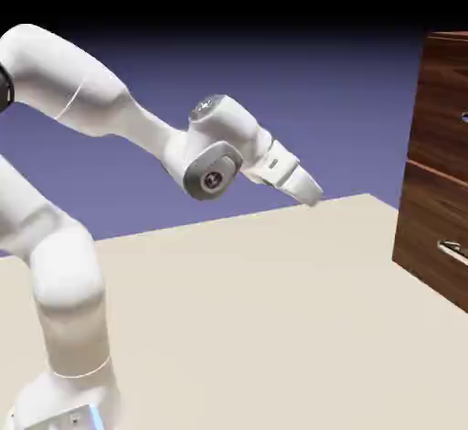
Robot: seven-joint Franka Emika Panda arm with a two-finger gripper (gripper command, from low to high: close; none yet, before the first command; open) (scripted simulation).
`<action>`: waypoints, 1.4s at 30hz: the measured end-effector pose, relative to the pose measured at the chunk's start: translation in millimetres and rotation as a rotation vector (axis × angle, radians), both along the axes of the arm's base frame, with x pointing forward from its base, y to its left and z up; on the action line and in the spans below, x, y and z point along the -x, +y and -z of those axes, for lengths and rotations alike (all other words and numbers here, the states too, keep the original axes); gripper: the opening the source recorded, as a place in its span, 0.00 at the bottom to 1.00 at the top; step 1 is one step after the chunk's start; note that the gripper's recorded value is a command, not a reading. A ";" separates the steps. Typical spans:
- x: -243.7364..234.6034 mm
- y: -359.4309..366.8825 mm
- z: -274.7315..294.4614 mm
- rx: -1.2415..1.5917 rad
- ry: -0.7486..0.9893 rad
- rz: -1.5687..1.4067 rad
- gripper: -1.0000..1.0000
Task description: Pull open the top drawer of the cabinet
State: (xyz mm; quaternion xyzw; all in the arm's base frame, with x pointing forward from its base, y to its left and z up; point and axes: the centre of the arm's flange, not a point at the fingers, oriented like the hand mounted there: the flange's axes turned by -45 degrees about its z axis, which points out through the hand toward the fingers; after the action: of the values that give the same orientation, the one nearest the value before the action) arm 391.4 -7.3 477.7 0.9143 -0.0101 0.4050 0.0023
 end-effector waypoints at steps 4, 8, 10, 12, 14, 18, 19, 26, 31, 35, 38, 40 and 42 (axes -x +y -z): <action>2.0 -35.8 -64.6 -0.121 -0.130 0.190 0.50; 15.2 -62.6 -127.5 -0.241 -0.270 0.347 0.50; 24.8 -71.6 -157.8 -0.300 -0.342 0.413 0.50; 35.5 -77.5 -186.9 -0.357 -0.415 0.470 0.50; 46.9 -80.0 -214.6 -0.413 -0.489 0.517 0.50; 69.1 -74.9 -265.2 -0.519 -0.633 0.584 0.50; 74.0 -71.6 -276.7 -0.544 -0.667 0.594 0.50; 94.7 -28.9 -341.9 -0.699 -0.884 0.611 0.50; 87.4 15.9 -369.5 -0.789 -0.995 0.571 0.50; 65.2 53.8 -378.6 -0.851 -1.049 0.522 0.50; 38.7 80.3 -377.3 -0.894 -1.067 0.482 0.50; 16.6 95.9 -372.3 -0.921 -1.069 0.455 0.50; -8.7 109.2 -364.2 -0.949 -1.062 0.431 0.50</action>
State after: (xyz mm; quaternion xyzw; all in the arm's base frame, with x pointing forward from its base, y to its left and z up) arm 400.1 101.9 841.8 0.4760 -0.3630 0.7350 -0.3185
